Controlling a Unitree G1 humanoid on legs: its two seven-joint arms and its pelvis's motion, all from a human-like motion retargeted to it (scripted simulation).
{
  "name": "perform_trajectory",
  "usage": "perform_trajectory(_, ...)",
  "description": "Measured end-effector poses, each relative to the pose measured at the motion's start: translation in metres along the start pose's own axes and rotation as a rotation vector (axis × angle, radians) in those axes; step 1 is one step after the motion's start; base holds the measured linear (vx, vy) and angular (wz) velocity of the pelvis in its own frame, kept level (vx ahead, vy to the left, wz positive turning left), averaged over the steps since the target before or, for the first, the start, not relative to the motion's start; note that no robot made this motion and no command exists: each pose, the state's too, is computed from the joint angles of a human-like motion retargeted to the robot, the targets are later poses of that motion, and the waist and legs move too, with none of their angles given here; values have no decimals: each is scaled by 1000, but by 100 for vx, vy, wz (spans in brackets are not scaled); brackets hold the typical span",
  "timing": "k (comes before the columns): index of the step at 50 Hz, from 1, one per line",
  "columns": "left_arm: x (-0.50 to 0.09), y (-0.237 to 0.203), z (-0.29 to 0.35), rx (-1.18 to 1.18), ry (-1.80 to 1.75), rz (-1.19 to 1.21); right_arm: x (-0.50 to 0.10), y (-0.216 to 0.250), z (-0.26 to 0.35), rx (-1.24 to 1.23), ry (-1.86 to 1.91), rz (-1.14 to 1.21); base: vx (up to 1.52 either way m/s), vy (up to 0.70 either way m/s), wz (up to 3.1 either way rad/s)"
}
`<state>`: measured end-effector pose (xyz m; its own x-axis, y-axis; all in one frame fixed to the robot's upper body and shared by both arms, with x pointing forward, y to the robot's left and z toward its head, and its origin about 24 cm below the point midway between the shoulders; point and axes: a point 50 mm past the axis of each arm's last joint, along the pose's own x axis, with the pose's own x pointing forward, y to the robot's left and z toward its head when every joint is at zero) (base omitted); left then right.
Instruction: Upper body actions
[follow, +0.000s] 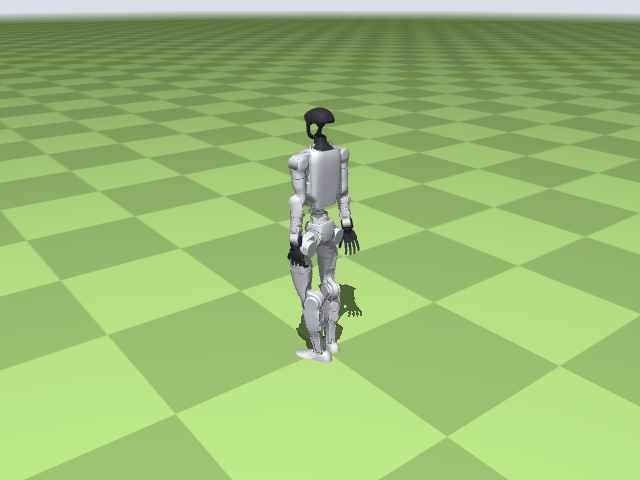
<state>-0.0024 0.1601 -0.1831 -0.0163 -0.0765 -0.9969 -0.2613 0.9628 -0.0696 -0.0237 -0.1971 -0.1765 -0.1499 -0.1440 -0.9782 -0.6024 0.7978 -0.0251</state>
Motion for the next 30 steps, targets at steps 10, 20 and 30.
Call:
perform_trajectory(10, -44, 35, 139, -176, -623, 175, 0, 1, -3, -3, 15, 19, 0, 0, 0)
perform_trajectory(20, -211, 67, 270, -157, -1476, 458, 0, 0, -4, -44, 21, 20, 0, 0, 0)
perform_trajectory(30, -404, 44, 290, -170, -2357, 766, 0, 1, -8, -52, 38, 29, 0, 0, 0)
